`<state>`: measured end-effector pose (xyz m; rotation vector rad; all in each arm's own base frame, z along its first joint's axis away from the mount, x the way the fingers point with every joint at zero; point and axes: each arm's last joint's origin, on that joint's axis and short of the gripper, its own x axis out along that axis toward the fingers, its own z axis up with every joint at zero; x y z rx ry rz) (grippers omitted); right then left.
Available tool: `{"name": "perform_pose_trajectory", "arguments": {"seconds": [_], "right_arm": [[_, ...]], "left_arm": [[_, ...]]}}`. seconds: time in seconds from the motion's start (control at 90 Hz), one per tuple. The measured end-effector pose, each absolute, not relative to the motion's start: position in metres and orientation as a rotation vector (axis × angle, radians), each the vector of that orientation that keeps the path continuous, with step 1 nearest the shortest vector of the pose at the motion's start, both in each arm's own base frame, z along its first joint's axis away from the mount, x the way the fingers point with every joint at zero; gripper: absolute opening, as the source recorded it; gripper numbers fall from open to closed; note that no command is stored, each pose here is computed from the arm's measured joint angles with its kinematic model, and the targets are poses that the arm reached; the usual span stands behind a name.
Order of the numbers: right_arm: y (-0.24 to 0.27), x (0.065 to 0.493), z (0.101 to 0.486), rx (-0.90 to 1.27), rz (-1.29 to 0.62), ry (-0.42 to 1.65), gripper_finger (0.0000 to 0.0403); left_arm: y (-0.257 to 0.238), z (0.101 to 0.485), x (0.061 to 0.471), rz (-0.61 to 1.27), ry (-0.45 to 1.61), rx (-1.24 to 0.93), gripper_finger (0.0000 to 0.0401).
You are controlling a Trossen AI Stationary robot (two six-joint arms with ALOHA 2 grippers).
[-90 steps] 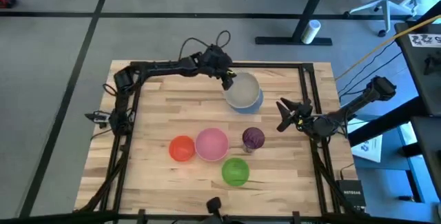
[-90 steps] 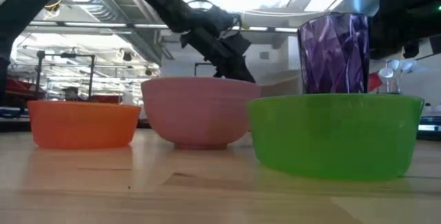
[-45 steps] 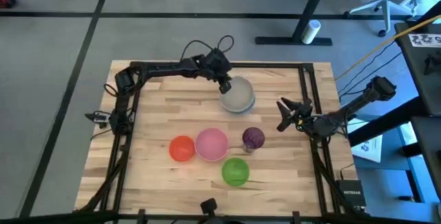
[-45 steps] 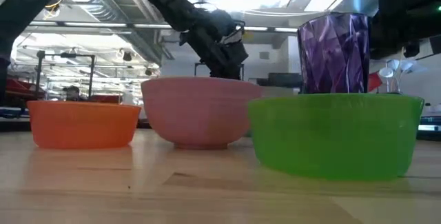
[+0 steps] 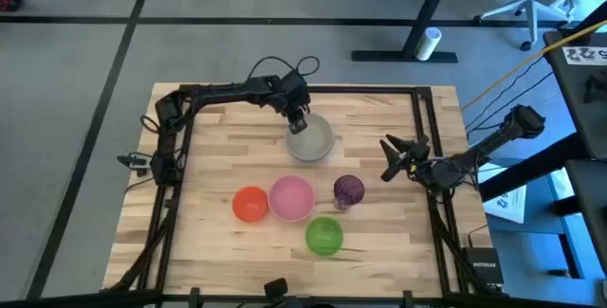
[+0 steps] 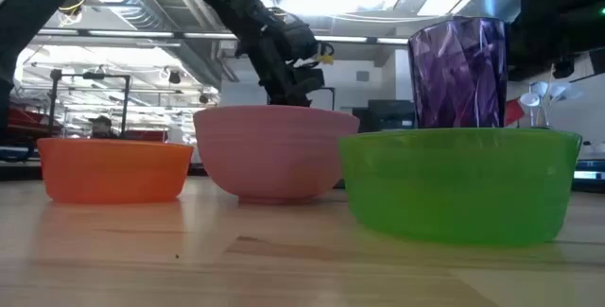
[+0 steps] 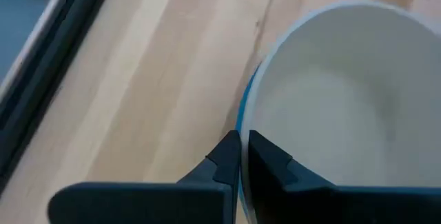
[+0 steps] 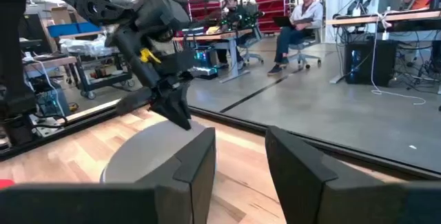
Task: Nest bowls inside each other
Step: Stack the gray bowl on top of the blue bowl, then stack the pink bowl on top of the gray bowl
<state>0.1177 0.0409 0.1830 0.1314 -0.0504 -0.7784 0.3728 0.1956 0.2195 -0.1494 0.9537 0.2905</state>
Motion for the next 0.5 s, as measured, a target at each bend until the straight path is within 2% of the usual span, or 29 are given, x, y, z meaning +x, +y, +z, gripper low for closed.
{"name": "perform_pose_trajectory", "arguments": {"seconds": [0.133,0.378,0.5], "right_arm": [[0.041,0.118,0.183,0.139,-0.751,-0.051,0.0115],[0.042,0.119,0.183,0.140,-0.733,-0.050,0.0115],[0.042,0.119,0.183,0.142,-0.732,-0.051,0.0115]], "left_arm": [[0.195,0.232,0.373,0.285,0.891,-0.123,0.0048],[0.193,0.232,0.367,0.248,0.921,-0.186,0.0146],[0.185,0.261,0.345,0.218,0.932,-0.247,0.0178]]}}
